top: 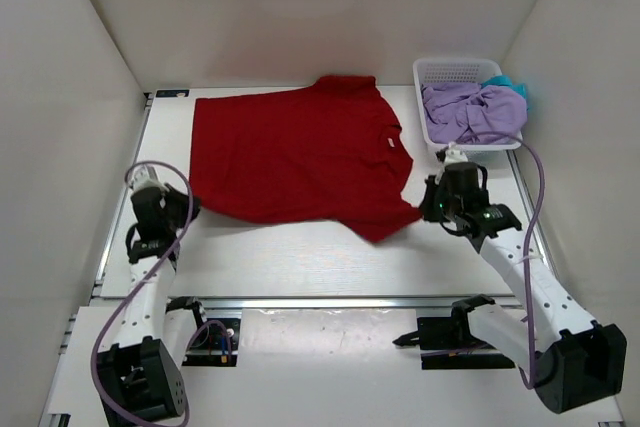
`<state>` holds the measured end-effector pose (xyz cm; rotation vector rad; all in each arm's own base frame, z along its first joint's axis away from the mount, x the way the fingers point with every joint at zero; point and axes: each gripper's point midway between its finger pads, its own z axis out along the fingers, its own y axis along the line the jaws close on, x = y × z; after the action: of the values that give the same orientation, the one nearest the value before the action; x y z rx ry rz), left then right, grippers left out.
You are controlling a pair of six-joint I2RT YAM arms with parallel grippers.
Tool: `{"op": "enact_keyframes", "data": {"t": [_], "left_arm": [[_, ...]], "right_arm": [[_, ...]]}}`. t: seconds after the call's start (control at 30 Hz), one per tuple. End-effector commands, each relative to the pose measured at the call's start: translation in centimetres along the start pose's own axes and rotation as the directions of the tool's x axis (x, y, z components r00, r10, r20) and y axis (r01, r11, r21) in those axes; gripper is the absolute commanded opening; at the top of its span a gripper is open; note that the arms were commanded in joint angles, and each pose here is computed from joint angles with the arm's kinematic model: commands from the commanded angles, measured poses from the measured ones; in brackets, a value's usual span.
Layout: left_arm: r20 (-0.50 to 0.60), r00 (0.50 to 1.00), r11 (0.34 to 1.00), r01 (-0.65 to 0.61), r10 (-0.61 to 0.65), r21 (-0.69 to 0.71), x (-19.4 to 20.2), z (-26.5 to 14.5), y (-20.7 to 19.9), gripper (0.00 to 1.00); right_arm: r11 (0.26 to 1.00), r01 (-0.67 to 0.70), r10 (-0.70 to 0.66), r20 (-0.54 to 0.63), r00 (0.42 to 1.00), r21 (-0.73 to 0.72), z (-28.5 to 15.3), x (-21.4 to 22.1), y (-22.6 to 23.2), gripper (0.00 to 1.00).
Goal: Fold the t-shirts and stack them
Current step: Flatten out the tshirt, then fold the flattened tshirt in 1/3 of the way
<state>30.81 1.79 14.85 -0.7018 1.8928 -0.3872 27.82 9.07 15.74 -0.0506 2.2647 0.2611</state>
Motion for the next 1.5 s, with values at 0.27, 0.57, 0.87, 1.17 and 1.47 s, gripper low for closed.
{"op": "enact_keyframes", "data": {"t": [0.27, 0.57, 0.87, 1.17, 1.47], "left_arm": [[-0.143, 0.990, 1.000, 0.008, -0.012, -0.028, 6.7, -2.0, 3.6, 0.00], [-0.078, 0.992, 0.995, 0.098, -0.097, 0.005, 4.0, -0.5, 1.7, 0.00], [-0.093, 0.977, 0.982, 0.187, -0.190, -0.042, 2.8, 2.4, 1.8, 0.00], [-0.074, 0.966, 0.967, 0.244, -0.249, -0.080, 1.8, 4.8, 2.6, 0.00], [-0.062, 0.964, 0.959, 0.249, -0.259, -0.139, 0.7, 7.0, 3.8, 0.00]], "right_arm": [[0.940, -0.288, 0.238, -0.253, 0.938, -0.182, -4.4, 9.9, 3.1, 0.00], [0.958, -0.258, 0.245, -0.117, 0.963, -0.122, -1.0, 4.0, 0.7, 0.00], [0.962, -0.263, 0.260, -0.049, 0.964, -0.071, 5.5, -4.3, -0.3, 0.00], [0.961, -0.265, 0.264, -0.020, 0.964, -0.081, 10.7, -10.8, -0.8, 0.00], [0.969, -0.240, 0.238, -0.043, 0.970, -0.061, 15.7, -14.2, -1.1, 0.00]]}}
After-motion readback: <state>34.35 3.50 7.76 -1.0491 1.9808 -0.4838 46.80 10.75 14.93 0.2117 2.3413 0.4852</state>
